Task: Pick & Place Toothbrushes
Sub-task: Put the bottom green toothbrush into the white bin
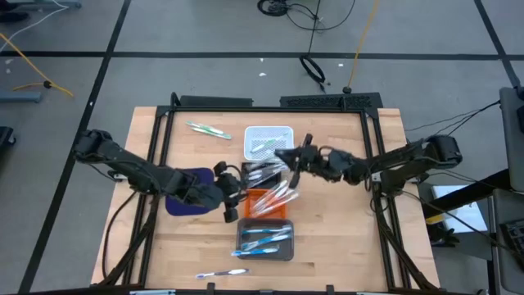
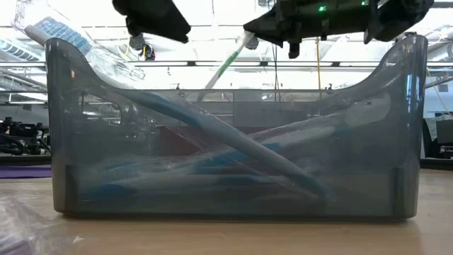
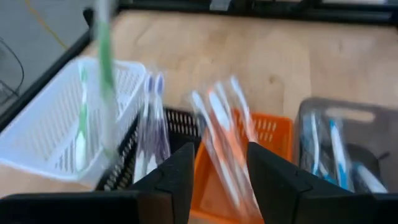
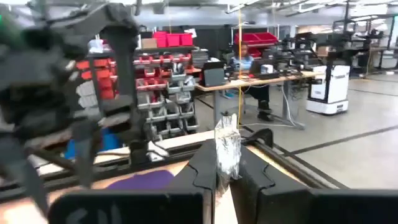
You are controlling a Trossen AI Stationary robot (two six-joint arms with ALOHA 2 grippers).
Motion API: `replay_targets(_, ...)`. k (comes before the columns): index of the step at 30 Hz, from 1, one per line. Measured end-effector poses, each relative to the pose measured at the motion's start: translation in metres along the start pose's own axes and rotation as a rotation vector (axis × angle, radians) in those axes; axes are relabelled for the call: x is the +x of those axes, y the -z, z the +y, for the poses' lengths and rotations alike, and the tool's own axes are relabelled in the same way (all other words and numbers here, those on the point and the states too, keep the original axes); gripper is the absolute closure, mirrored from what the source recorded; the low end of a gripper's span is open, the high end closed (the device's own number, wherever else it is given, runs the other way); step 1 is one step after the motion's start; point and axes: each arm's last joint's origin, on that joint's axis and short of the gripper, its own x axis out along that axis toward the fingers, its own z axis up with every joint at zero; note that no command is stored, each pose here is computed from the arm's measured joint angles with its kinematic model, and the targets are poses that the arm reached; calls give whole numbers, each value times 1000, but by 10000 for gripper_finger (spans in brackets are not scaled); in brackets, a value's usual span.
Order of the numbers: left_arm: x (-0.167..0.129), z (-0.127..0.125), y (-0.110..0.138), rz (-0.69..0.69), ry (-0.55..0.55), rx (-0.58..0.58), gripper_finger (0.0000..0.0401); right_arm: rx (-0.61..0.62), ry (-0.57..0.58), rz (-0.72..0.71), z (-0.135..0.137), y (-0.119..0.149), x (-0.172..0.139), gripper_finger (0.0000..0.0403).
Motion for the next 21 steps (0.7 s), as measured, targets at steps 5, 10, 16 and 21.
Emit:
replay_targets(5, 0, -2, 8, 54, -10, -24, 251, 39, 53, 3, -34, -18, -2, 389)
replay_targets(10, 0, -3, 9, 62, -11, -33, 251, 88, 52, 25, -64, -22, 0, 389)
replay_targets(16, 1, 2, 7, 39, -78, 10, 251, 116, 67, 98, -99, -9, 7, 389)
replay_targets(21, 5, 10, 5, 29, -133, 4, 251, 171, 39, 138, -118, 5, 13, 389)
